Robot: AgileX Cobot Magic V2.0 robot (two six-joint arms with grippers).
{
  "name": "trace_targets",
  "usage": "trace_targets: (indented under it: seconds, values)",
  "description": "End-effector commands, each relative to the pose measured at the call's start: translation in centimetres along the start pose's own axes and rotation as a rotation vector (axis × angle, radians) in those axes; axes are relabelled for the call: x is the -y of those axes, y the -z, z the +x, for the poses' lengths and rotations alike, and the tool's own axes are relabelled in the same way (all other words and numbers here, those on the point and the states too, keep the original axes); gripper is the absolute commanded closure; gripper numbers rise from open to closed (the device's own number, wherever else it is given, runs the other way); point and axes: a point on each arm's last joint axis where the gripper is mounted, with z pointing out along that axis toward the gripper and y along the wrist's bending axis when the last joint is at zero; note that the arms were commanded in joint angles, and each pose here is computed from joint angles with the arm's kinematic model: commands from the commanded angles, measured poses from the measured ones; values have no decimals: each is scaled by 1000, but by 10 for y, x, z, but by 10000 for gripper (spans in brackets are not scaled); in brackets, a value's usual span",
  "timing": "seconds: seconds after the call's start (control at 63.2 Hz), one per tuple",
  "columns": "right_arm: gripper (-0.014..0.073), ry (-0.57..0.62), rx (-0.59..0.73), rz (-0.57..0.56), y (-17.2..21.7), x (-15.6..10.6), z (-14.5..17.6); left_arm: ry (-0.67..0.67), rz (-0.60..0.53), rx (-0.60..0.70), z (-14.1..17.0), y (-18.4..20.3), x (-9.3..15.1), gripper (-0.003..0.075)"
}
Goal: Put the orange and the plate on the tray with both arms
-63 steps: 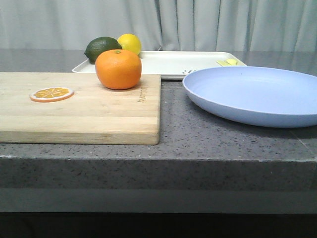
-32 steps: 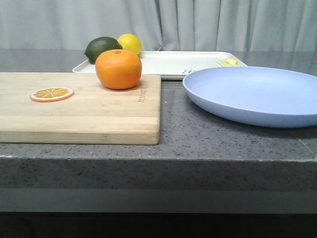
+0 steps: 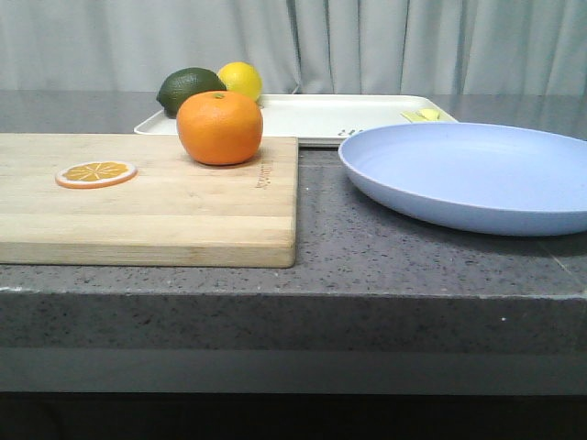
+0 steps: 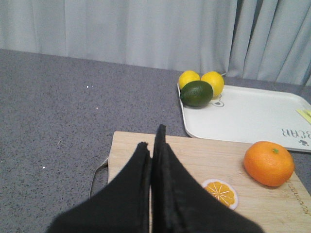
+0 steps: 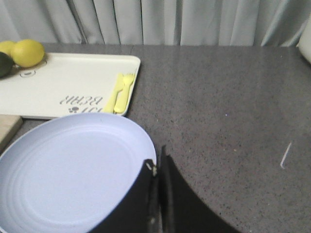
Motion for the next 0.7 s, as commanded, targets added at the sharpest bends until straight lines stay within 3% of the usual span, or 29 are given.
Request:
trace_targets:
  seconds: [0.0,0.253,0.348,0.427,0.538,0.57,0.681]
  values:
    - [664,13,49,2,-6,-1,-15,18,19,61,-15,-5,3,740]
    - [652,43,-81,24,-29,1,-7,12,7,-1,-13,-21,2,740]
    - [557,68,-131,39,-35,2,-3,-3,-2,-20,-12,-26,1,739]
    - [412,72,-167,43,-39,3,0,-15,-10,-34,-11,-29,1,721]
    - [155,73,-195,45,-44,3,2,-17,-11,-51,-10,-33,0,603]
    - [85,73,-200,46,-44,3,3,-17,-12,-54,-10,-35,0,535]
    - [-4,73,-212,47,-43,3,4,-18,-13,-63,-9,-41,0,313]
